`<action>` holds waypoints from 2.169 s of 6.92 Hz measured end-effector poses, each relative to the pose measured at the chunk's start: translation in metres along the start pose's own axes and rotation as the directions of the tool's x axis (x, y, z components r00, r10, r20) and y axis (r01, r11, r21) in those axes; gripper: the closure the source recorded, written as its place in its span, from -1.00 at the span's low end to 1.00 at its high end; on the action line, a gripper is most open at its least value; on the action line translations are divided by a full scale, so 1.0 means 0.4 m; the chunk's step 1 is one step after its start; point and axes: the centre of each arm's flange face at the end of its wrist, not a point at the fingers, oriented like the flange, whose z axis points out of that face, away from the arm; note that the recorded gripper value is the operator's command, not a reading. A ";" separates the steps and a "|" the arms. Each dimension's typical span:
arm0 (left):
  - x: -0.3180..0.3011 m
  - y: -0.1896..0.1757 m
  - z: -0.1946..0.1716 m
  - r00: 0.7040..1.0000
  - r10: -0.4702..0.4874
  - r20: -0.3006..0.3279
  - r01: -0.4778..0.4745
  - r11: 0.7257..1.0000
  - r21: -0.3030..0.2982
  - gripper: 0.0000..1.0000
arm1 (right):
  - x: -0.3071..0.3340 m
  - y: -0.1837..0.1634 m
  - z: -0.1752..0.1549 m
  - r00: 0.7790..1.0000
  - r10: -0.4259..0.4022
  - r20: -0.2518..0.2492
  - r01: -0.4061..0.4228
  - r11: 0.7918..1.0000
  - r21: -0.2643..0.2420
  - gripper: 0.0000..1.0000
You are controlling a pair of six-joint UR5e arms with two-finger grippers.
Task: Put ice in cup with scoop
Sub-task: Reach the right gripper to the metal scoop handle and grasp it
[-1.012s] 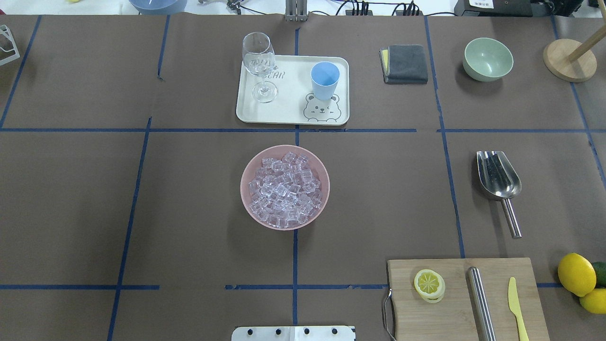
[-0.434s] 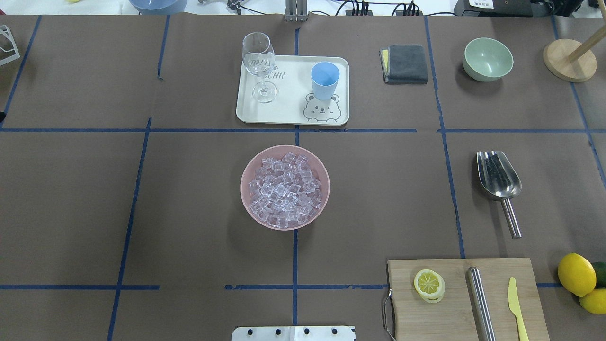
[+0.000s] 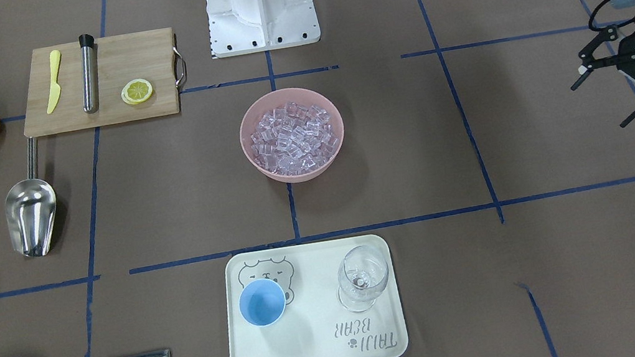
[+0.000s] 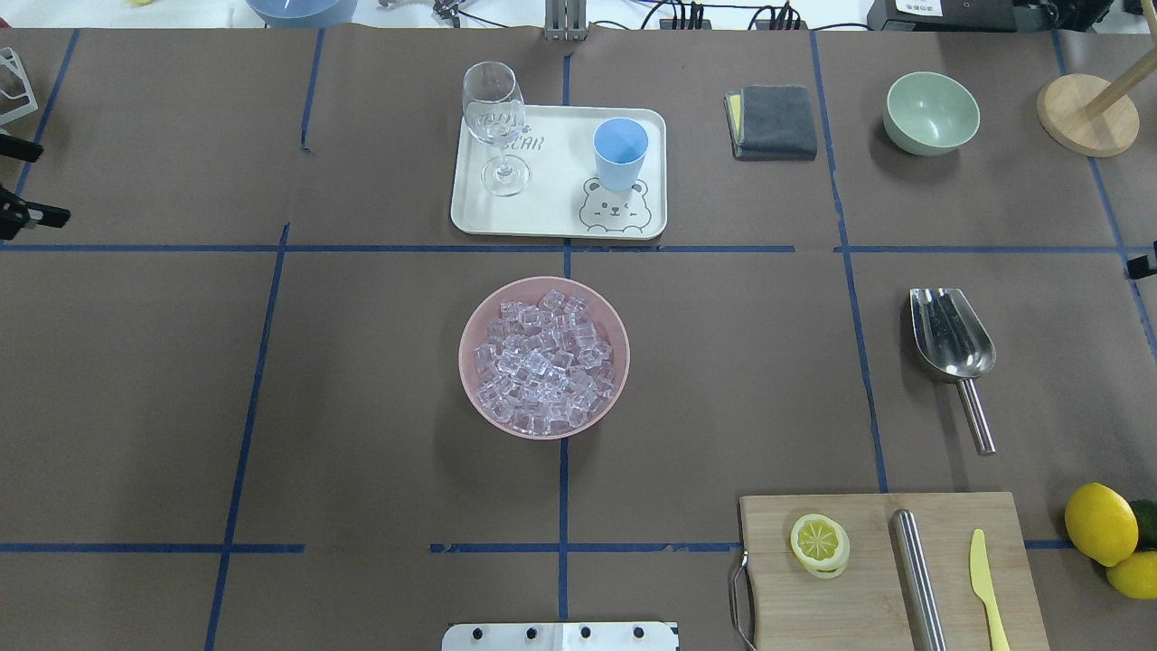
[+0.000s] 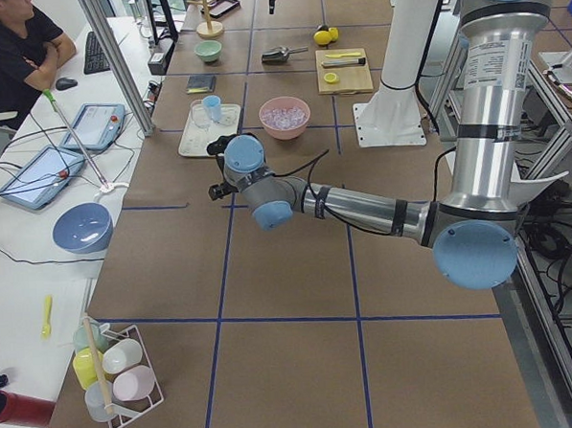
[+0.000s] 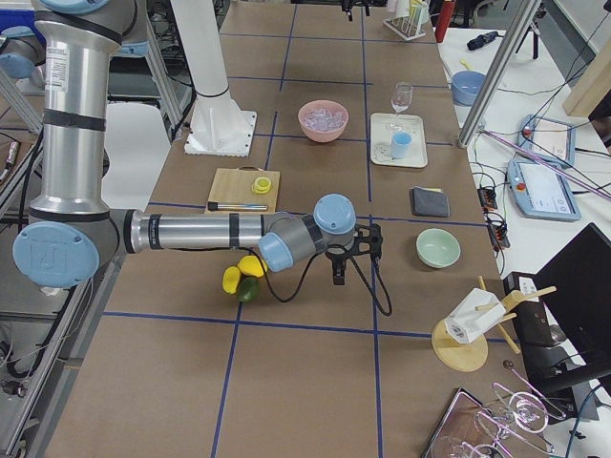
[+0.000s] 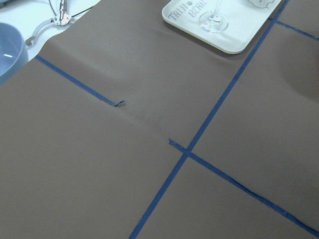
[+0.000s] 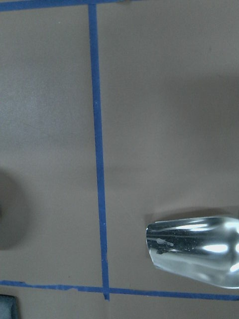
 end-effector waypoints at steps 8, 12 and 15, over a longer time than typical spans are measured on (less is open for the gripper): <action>0.095 -0.055 0.068 0.996 0.037 -0.079 -0.029 0.995 0.098 -1.00 | -0.395 0.251 0.238 0.979 0.015 -0.206 -0.046 0.989 -0.143 -1.00; 0.094 -0.056 0.068 0.996 0.041 -0.078 -0.033 0.995 0.099 -1.00 | -0.406 0.265 0.311 0.975 -0.020 -0.222 -0.022 0.983 -0.184 0.18; 0.094 -0.064 0.068 0.996 0.044 -0.078 -0.036 0.994 0.103 -1.00 | -0.398 0.268 0.310 0.976 -0.035 -0.215 -0.009 0.980 -0.198 1.00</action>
